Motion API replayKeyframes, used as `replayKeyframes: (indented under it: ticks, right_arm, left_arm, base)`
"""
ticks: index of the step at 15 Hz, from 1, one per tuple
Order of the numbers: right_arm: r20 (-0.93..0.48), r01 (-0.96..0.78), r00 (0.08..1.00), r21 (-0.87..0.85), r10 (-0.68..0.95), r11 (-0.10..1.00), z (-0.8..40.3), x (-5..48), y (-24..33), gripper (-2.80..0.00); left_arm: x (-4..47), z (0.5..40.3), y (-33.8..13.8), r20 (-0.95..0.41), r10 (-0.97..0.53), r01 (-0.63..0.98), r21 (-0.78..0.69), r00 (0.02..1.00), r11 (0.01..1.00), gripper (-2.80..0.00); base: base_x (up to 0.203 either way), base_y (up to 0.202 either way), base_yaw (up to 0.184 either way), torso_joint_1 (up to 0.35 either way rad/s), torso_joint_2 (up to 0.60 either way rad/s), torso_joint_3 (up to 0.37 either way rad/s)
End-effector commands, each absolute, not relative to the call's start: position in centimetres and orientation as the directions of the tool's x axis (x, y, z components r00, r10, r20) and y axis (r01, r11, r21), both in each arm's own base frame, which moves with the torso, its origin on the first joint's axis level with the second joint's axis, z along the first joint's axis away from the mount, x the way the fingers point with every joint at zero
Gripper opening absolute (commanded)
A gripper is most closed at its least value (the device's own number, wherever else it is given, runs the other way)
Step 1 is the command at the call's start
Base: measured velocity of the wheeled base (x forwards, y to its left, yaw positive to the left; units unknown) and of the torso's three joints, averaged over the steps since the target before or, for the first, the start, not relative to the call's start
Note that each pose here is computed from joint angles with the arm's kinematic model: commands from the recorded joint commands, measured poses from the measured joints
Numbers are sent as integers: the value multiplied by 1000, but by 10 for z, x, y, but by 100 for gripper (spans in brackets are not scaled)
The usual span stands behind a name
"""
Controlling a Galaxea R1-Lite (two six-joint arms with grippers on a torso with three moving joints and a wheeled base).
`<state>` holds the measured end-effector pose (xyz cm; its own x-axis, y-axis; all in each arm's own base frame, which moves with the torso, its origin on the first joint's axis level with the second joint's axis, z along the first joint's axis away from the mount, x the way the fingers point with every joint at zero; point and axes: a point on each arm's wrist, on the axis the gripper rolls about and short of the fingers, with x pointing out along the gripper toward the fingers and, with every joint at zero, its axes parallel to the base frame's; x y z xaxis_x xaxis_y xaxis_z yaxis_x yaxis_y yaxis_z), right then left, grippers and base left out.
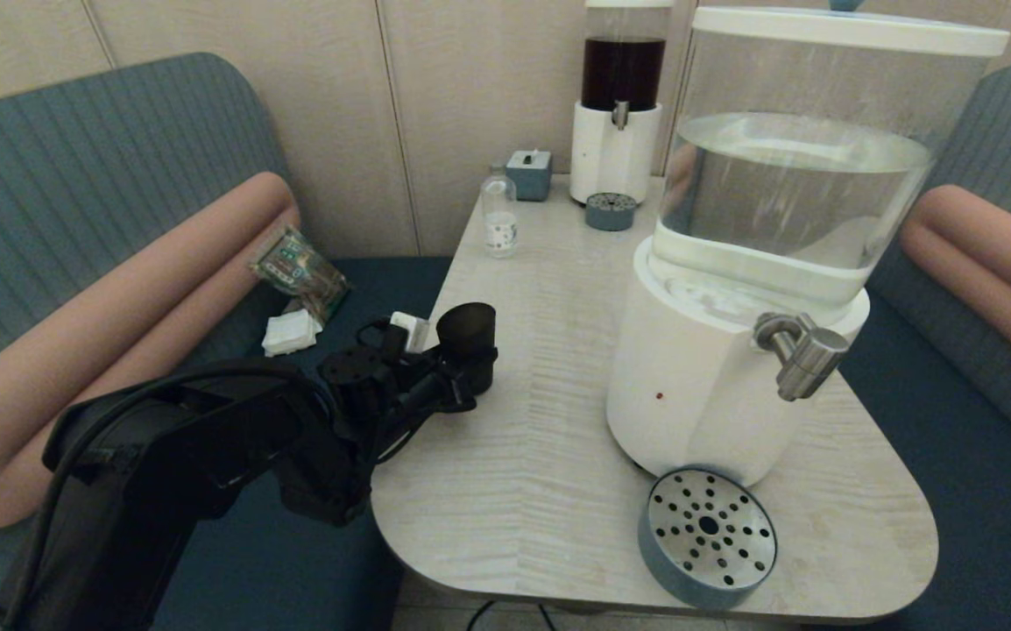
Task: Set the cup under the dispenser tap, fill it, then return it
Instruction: Place the cup next to the water dispenser
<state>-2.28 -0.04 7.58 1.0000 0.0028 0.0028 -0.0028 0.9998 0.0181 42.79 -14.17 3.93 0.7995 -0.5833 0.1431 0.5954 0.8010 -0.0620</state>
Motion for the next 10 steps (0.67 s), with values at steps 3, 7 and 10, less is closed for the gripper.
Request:
replayKeyframes:
  ticks: [3, 7, 10]
  right_arm:
    - [3, -3, 1000, 18, 3, 1000, 76, -23, 0, -280]
    - [3, -3, 1000, 18, 3, 1000, 76, -23, 0, -280]
    - [2, -3, 1000, 18, 3, 1000, 75, -23, 0, -280]
  left_arm:
    - [428, 41, -142, 153, -586, 599, -59, 796, 799, 0]
    - [426, 41, -141, 149, -586, 599, -59, 796, 799, 0]
    - [422, 41, -140, 137, -587, 598, -62, 798, 799, 0]
  base:
    - [0, 0, 0, 0, 0, 0]
    - [0, 0, 0, 0, 0, 0]
    - [0, 0, 0, 0, 0, 0]
